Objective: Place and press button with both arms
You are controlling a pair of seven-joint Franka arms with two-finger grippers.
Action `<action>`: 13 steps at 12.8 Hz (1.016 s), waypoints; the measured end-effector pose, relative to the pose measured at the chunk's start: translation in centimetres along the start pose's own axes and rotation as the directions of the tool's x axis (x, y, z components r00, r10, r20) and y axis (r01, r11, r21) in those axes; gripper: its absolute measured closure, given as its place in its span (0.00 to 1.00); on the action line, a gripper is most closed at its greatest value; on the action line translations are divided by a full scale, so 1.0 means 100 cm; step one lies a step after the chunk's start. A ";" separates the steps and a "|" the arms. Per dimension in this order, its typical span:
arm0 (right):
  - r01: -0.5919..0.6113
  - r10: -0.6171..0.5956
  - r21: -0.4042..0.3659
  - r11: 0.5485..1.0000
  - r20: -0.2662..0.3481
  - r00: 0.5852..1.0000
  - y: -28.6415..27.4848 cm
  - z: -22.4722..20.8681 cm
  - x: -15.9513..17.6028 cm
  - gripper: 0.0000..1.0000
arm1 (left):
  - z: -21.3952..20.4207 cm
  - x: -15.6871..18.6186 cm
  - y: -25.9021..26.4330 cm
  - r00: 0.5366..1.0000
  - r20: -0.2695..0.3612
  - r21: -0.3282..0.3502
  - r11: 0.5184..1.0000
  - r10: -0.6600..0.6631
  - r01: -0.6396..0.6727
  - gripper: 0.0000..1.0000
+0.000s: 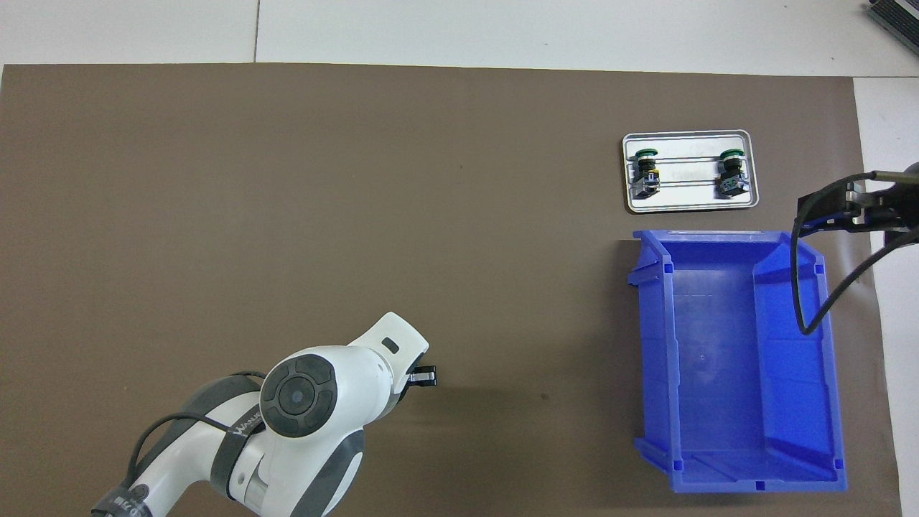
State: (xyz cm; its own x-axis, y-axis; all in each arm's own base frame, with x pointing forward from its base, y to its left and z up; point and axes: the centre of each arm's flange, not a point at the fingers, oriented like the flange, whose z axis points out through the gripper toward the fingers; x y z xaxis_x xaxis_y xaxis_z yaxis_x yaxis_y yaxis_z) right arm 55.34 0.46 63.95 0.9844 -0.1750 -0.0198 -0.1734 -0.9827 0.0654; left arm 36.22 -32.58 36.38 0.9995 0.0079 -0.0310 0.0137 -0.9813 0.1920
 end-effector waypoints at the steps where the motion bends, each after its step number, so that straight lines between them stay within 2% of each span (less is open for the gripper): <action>1: 0.000 0.000 0.000 1.000 0.000 1.000 0.000 0.000 0.000 0.00 | 0.000 -0.001 -0.001 1.000 -0.006 -0.003 1.000 0.001 -0.001 0.82; 4: 0.000 0.000 0.000 1.000 0.000 1.000 0.000 0.000 0.000 0.00 | -0.002 0.000 0.000 1.000 -0.005 -0.003 1.000 0.000 0.000 0.78; 6: 0.000 0.000 0.000 1.000 0.000 1.000 0.000 0.000 0.000 0.00 | -0.015 0.008 0.008 1.000 0.022 0.002 1.000 -0.003 0.003 0.73; 8: 0.000 0.000 0.000 1.000 0.000 1.000 0.000 0.000 0.000 0.00 | -0.051 0.033 0.012 0.998 0.055 0.005 1.000 -0.029 0.029 0.69; 9: 0.000 0.000 0.000 1.000 0.000 1.000 0.000 0.000 0.000 0.00 | -0.077 0.051 0.007 0.997 0.058 0.010 0.999 -0.045 0.045 0.69; 10: 0.000 0.000 0.000 1.000 0.000 1.000 0.000 0.000 0.000 0.00 | -0.105 0.072 -0.004 0.997 0.048 0.021 0.998 -0.060 0.059 0.63; 11: 0.000 0.000 0.000 1.000 0.000 1.000 0.000 0.000 0.000 0.00 | -0.131 0.092 -0.023 0.997 0.036 0.026 0.997 -0.071 0.070 0.63; 13: 0.000 0.000 0.000 1.000 0.000 1.000 0.000 0.000 0.000 0.00 | -0.172 0.129 -0.079 0.996 0.014 0.026 0.996 -0.083 0.083 0.56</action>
State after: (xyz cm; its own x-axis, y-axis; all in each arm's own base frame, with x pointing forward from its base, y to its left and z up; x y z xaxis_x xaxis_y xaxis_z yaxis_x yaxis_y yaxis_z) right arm 55.34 0.46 63.95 0.9844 -0.1750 -0.0198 -0.1734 -0.9827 0.0654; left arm 49.47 -21.45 51.33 0.9944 0.0867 -0.0606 0.0956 -0.9820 0.1628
